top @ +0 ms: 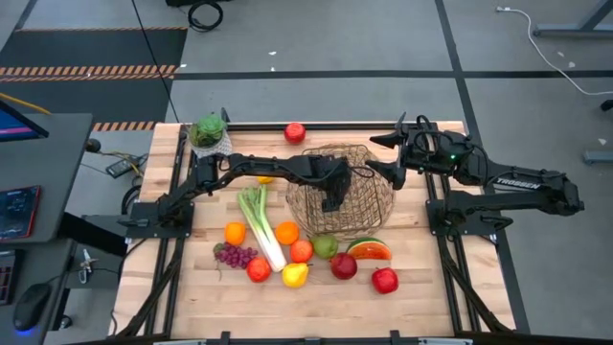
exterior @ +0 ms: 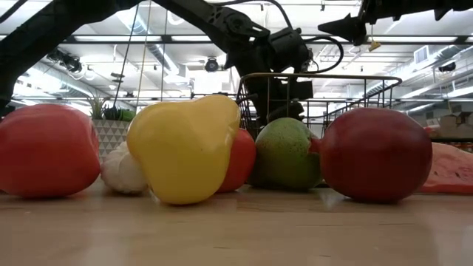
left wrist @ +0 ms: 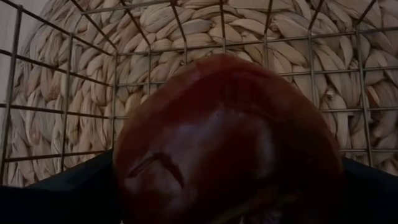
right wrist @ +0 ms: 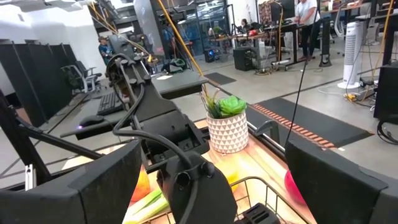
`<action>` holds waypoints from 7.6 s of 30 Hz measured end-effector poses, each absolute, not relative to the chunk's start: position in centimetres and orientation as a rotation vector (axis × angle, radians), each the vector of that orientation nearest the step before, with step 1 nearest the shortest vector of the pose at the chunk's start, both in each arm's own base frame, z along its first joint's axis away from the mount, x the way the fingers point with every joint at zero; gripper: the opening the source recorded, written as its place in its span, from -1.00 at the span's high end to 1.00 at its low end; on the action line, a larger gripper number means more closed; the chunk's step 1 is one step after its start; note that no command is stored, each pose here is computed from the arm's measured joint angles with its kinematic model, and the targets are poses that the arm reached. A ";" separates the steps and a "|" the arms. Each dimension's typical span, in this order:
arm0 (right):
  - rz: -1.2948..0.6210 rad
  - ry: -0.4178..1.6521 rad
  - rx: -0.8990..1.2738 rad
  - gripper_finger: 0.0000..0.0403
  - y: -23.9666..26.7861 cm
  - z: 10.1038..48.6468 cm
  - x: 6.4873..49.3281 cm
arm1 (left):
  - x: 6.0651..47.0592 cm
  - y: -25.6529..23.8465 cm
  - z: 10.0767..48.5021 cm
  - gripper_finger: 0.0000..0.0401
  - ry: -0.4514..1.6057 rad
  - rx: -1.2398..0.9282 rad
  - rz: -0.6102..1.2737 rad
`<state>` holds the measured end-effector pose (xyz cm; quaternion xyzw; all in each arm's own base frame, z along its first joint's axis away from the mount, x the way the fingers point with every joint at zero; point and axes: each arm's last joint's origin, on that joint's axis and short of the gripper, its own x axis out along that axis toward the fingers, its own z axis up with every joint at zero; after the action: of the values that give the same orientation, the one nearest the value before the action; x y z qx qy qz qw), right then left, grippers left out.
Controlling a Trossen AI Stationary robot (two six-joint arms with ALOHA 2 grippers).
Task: Build produce basket
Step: Put the dark red apple into the brown wire basket
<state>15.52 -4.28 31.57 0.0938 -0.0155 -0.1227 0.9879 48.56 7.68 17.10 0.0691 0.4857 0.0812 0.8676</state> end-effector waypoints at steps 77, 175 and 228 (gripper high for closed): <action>-0.248 -0.012 0.215 -0.98 -4.3 31.3 15.5 | 49.6 3.9 18.7 -0.99 0.982 0.395 0.162; -0.544 0.608 0.272 -0.98 -2.9 23.5 19.7 | 49.3 3.8 23.8 -1.00 0.855 0.287 0.209; -0.454 0.481 0.307 -0.99 -2.3 25.5 20.2 | 49.2 2.1 27.0 -1.00 0.784 0.506 0.237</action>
<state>20.17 -2.26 25.49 0.1503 0.2354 -0.2221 0.9342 49.15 2.08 26.99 0.2433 0.3770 0.1141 0.8864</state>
